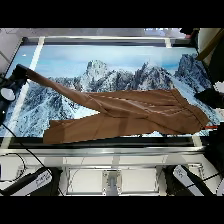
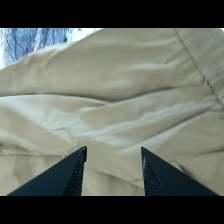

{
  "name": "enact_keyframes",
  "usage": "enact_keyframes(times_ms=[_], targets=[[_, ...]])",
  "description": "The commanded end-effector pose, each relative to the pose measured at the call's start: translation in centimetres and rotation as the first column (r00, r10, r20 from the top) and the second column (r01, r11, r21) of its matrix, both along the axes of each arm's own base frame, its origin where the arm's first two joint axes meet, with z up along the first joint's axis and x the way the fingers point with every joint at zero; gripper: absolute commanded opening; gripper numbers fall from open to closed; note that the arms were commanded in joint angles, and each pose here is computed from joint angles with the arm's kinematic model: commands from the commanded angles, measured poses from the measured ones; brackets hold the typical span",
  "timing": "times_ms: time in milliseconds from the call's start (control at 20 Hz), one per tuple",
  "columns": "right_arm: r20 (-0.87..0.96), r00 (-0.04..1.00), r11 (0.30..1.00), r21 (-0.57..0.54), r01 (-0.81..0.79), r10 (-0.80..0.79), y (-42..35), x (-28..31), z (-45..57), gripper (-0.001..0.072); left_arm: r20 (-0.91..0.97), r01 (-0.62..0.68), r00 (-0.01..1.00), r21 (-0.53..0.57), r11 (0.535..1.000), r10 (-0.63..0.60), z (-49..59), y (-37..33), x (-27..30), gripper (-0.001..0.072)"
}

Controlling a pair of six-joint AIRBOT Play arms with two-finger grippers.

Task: Fold the clothes and pants, and hang the long-sleeved shirts on hangers.

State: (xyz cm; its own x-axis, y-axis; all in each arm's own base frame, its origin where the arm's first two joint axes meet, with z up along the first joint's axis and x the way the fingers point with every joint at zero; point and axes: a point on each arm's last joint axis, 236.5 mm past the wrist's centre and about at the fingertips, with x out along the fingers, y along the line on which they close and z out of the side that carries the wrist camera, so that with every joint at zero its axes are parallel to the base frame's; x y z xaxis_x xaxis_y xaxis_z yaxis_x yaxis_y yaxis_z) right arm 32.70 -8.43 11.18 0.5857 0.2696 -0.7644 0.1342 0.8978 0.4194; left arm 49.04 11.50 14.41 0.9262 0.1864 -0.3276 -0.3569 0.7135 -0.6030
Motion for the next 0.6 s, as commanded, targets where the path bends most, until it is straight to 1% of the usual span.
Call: enact_keyframes(times_ms=[0,50,100,150,250,350,400,450,500,550], targets=[[-0.048,0.999,0.999,0.053,-0.007,0.009,1.2,-0.7,-2.2,0.039,0.007,0.107,0.994,0.198,0.974,-0.11,3.8,-1.8,1.8,0.0009],[-0.066,0.998,0.998,0.066,-0.006,0.01,1.5,-1.0,-3.1,0.039,-0.038,0.158,0.987,0.262,0.952,-0.154,3.9,-2.4,1.8,0.001],[-0.079,0.997,0.996,0.084,-0.002,0.009,1.8,-1.2,-3.8,0.039,-0.12,0.227,0.973,0.319,0.92,-0.198,2.5,-3.0,1.4,0.001],[-0.094,0.996,0.996,0.093,0.001,0.008,1.9,-1.5,-4.5,0.039,-0.234,0.29,0.947,0.321,0.901,-0.222,-0.1,-2.8,0.5,0.001],[-0.114,0.993,0.994,0.113,0.011,0.002,2.2,-1.9,-5.7,0.039,-0.469,0.363,0.857,0.249,0.898,-0.216,-7.0,-0.9,-2.7,0.0011],[-0.126,0.992,0.991,0.135,0.013,0.004,2.7,-2.1,-6.3,0.0391,-0.615,0.373,0.757,0.131,0.918,-0.22,-12.8,0.5,-6.0,0.0022],[-0.128,0.992,0.99,0.139,0.014,0.004,2.8,-2.2,-6.5,0.0391,-0.662,0.376,0.712,0.078,0.923,-0.233,-14.6,0.6,-7.2,0.0167],[-0.127,0.992,0.99,0.14,0.014,0.004,2.8,-2.2,-6.4,0.0391,-0.694,0.368,0.676,0.029,0.929,-0.247,-15.9,0.5,-8.1,0.0505],[-0.125,0.992,0.99,0.14,0.014,0.003,2.8,-2.2,-6.4,0.0391,-0.711,0.358,0.656,-0.002,0.934,-0.253,-16.4,0.4,-8.7,0.0668],[-0.123,0.992,0.99,0.141,0.013,0.004,2.9,-2.2,-6.3,0.0391,-0.716,0.344,0.652,-0.017,0.939,-0.252,-16.5,0.4,-9.1,0.0675]])
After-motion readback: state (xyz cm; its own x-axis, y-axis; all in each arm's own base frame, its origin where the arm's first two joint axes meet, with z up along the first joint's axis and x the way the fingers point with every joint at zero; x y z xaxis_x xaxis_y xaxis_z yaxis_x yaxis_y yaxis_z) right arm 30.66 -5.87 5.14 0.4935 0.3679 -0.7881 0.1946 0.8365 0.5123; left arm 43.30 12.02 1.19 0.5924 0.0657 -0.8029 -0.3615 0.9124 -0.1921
